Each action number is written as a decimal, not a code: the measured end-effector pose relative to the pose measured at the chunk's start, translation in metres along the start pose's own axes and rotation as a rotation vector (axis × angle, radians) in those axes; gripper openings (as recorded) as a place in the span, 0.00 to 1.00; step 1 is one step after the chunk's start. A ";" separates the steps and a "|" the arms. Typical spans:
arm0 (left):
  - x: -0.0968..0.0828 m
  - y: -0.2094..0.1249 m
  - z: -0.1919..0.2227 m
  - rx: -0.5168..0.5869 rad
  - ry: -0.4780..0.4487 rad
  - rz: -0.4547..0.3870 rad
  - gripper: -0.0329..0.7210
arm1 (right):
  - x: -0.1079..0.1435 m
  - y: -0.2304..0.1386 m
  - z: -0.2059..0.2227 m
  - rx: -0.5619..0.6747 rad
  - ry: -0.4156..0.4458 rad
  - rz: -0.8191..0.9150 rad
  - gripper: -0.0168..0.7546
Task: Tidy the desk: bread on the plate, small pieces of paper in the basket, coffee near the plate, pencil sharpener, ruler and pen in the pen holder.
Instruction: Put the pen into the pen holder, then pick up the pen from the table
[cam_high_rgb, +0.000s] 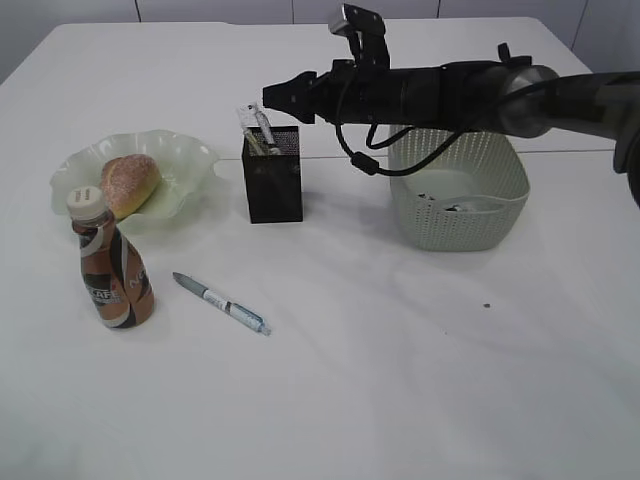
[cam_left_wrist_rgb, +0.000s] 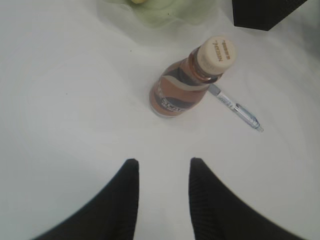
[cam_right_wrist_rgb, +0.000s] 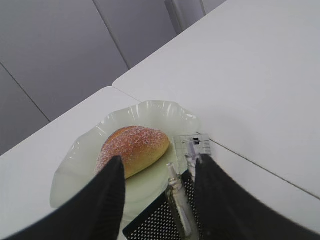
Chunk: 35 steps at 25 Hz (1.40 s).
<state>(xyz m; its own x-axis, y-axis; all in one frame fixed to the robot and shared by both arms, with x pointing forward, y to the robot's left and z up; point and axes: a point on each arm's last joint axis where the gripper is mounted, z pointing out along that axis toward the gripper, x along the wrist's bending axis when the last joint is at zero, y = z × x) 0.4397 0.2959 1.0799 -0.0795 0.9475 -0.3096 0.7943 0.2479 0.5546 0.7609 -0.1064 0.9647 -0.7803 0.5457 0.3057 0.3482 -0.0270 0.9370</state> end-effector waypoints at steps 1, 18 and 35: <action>0.000 0.000 0.000 0.000 0.000 0.000 0.38 | 0.000 0.000 0.000 0.000 0.000 0.000 0.47; 0.000 -0.003 0.000 0.029 -0.001 0.000 0.38 | 0.076 0.074 -0.050 0.433 -0.210 0.189 0.47; 0.000 -0.003 0.000 0.033 -0.002 0.000 0.38 | 0.125 0.063 -0.077 0.863 -0.441 0.242 0.47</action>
<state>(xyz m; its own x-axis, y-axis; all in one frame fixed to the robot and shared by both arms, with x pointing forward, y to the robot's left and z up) 0.4373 0.2951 1.0783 -0.0782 0.9473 -0.3106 0.8138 0.2406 0.5289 0.6454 -0.1047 1.0750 -0.4367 0.8727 0.2183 0.8672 0.3437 0.3603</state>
